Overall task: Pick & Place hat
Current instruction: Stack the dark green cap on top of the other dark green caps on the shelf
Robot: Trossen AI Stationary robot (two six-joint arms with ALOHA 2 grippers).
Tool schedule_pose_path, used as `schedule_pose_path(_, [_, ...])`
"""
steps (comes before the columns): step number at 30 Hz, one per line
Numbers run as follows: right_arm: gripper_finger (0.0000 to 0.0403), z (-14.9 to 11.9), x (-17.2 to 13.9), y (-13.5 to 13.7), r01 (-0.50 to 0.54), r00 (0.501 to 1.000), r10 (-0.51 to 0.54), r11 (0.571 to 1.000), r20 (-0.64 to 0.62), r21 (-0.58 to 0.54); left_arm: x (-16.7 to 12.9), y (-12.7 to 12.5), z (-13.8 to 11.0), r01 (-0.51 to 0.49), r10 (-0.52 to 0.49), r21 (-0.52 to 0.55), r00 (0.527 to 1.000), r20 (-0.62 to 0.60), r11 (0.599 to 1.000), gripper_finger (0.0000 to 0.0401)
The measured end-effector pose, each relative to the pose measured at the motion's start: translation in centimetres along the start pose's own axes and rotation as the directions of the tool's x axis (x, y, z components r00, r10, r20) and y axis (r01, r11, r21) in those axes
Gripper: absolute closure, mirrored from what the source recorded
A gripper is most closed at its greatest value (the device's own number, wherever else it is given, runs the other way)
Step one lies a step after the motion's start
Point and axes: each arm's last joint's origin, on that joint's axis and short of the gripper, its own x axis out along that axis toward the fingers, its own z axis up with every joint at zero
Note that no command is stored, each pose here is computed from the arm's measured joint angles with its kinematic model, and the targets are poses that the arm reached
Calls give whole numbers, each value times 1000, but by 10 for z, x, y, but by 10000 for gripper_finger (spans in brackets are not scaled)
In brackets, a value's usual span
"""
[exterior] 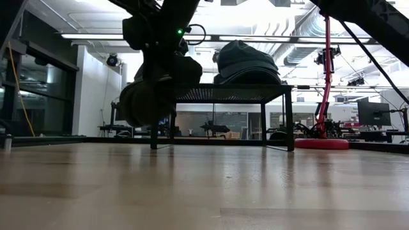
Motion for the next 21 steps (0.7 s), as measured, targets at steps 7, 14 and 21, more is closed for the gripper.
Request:
schedule_pose_path(7, [392,2,-3,1,21,999,-22,1000,-40,-18,0,0,0,3,-3,-1,1000,-3,1000,401])
schedule_pose_path(14, [400,8,-7,2,35,999,-35,999,-25,-15,0,0,0,3,-3,-9,1000,-4,1000,401])
schedule_pose_path(21, [396,19,-36,-5,136,991,-134,990,-27,49,0,0,-1,-8,8,-10,1000,-7,1000,401])
